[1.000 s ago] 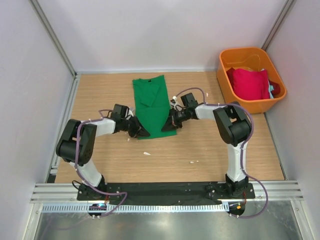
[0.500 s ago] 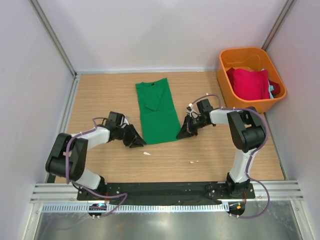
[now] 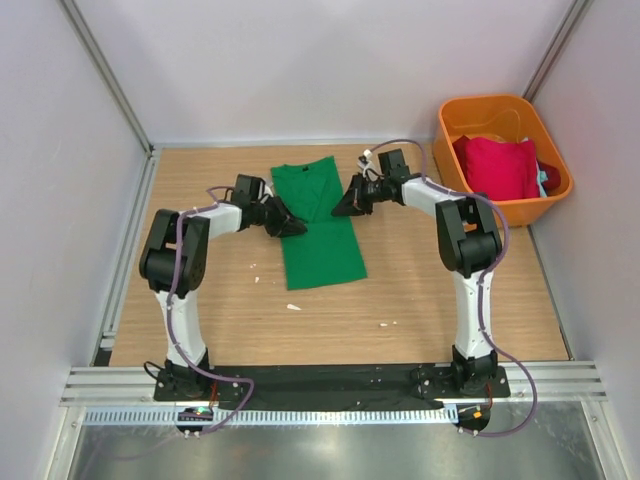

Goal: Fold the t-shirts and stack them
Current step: Fold the tshirt

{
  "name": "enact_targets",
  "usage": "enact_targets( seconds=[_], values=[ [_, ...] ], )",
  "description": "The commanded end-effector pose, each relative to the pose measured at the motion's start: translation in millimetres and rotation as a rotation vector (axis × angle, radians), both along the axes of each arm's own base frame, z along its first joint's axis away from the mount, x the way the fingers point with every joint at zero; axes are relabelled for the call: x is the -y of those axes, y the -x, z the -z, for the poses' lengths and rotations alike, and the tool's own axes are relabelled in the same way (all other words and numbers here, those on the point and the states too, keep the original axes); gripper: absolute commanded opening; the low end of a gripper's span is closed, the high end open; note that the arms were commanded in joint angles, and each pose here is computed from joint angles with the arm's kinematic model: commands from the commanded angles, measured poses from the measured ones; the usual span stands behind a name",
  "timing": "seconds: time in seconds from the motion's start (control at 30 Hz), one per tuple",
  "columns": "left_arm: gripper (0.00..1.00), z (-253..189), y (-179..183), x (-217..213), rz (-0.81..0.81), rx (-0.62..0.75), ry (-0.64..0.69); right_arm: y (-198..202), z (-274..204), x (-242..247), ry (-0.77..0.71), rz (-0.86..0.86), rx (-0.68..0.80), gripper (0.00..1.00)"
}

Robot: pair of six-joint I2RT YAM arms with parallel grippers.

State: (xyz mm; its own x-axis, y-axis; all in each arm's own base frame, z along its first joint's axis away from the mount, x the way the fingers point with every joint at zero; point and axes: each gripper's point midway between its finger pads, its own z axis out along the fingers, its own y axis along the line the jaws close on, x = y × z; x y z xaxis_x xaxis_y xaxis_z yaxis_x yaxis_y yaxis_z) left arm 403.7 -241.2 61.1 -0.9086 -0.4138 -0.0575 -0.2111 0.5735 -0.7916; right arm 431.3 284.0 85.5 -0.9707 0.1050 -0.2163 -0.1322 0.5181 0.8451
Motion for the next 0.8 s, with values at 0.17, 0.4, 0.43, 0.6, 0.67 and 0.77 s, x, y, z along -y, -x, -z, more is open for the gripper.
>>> enact_targets(
  seconds=[0.17, 0.4, 0.43, 0.6, 0.67, 0.77],
  values=[
    [0.15, 18.3, -26.7, -25.8, -0.022, 0.032, 0.010, -16.4, 39.7, -6.4, -0.069, 0.025, -0.105, 0.06],
    [0.16, 41.1, -24.0, -51.6, -0.028, -0.006, 0.004, -19.2, 73.4, 25.7, -0.043, 0.078, -0.151, 0.06],
    [0.16, 41.9, -20.4, -52.2, -0.018, -0.020, -0.004, -18.9, 72.5, 27.4, -0.026, 0.078, -0.146, 0.06],
    [0.26, 3.6, -15.6, -63.3, -0.014, 0.060, -0.106, -17.6, 29.0, 43.2, 0.119, 0.068, -0.056, 0.31],
    [0.33, -33.0, -5.6, -73.0, -0.018, 0.130, -0.190, -15.9, 8.9, 53.9, 0.196, 0.084, -0.028, 0.40],
    [0.41, -62.0, 14.8, -96.3, -0.085, 0.153, -0.340, -9.3, -17.3, 77.1, 0.340, 0.122, 0.019, 0.52]
  ],
)
